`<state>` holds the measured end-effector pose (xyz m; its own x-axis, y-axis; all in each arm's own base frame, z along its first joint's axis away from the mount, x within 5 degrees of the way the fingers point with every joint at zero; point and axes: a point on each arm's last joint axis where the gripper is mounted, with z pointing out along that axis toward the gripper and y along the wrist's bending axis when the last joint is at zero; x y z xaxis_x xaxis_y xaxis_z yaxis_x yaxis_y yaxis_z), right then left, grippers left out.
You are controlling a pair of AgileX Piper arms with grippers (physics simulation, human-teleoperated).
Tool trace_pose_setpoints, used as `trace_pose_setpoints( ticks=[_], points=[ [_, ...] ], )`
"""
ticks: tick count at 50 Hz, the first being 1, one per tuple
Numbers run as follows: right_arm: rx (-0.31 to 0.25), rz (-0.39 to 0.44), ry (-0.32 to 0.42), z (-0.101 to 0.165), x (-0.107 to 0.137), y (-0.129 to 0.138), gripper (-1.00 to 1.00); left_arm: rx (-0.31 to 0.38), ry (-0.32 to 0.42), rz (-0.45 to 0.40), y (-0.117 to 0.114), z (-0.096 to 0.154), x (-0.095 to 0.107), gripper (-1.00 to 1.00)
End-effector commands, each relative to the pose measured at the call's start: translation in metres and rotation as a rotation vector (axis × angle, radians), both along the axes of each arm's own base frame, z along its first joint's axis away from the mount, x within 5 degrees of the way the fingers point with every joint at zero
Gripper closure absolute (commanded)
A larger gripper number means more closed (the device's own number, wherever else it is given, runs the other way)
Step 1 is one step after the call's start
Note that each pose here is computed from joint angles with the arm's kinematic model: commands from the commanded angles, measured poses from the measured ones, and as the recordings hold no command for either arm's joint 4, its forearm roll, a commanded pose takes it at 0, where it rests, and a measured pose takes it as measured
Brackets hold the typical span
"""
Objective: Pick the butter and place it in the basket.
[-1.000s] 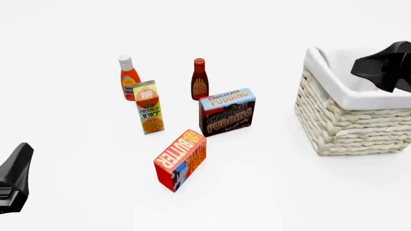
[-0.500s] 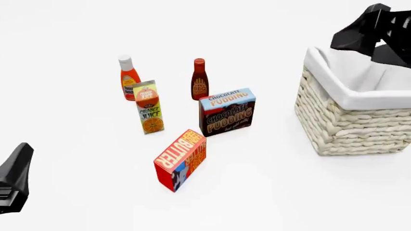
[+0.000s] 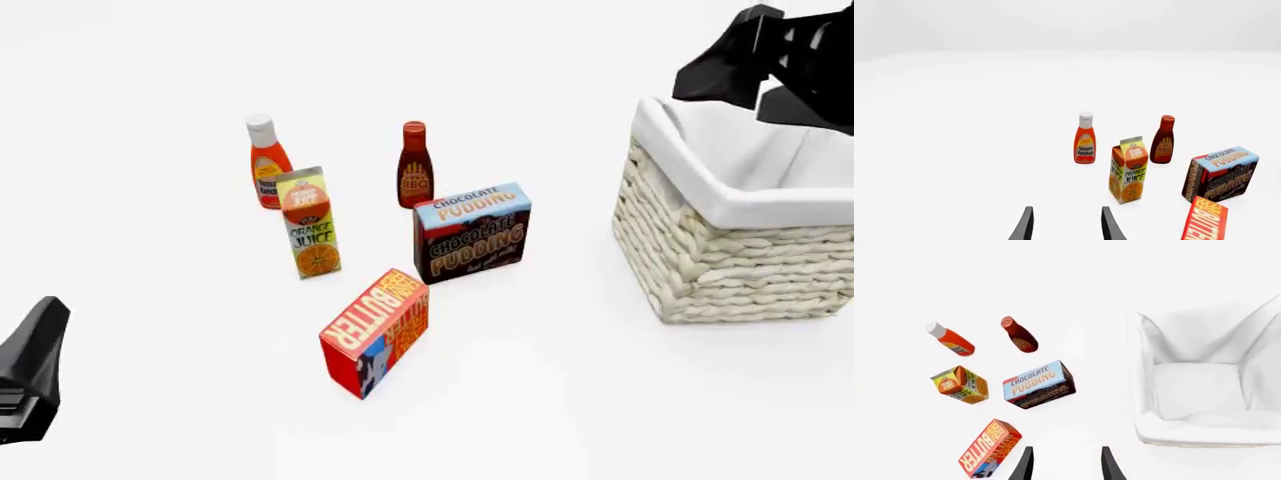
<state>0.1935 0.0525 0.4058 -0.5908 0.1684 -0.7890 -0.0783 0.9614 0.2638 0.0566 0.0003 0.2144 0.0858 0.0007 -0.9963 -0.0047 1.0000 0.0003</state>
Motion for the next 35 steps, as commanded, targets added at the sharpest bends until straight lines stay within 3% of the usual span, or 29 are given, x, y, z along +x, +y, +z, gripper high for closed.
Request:
trace_pose_setpoints(
  ticks=[1,22,35],
  points=[
    [0.021,0.008,0.041,-0.008,0.013,0.01,-1.0,0.0,0.0,0.0,0.0,0.0,0.0,-1.0],
    [0.046,0.075,0.067,-0.016,0.034,0.04,-1.0,0.0,0.0,0.0,0.0,0.0,0.0,-1.0],
    [0.105,0.033,0.099,-0.025,0.037,0.043,-1.0,0.0,0.0,0.0,0.0,0.0,0.0,-1.0]
  ],
)
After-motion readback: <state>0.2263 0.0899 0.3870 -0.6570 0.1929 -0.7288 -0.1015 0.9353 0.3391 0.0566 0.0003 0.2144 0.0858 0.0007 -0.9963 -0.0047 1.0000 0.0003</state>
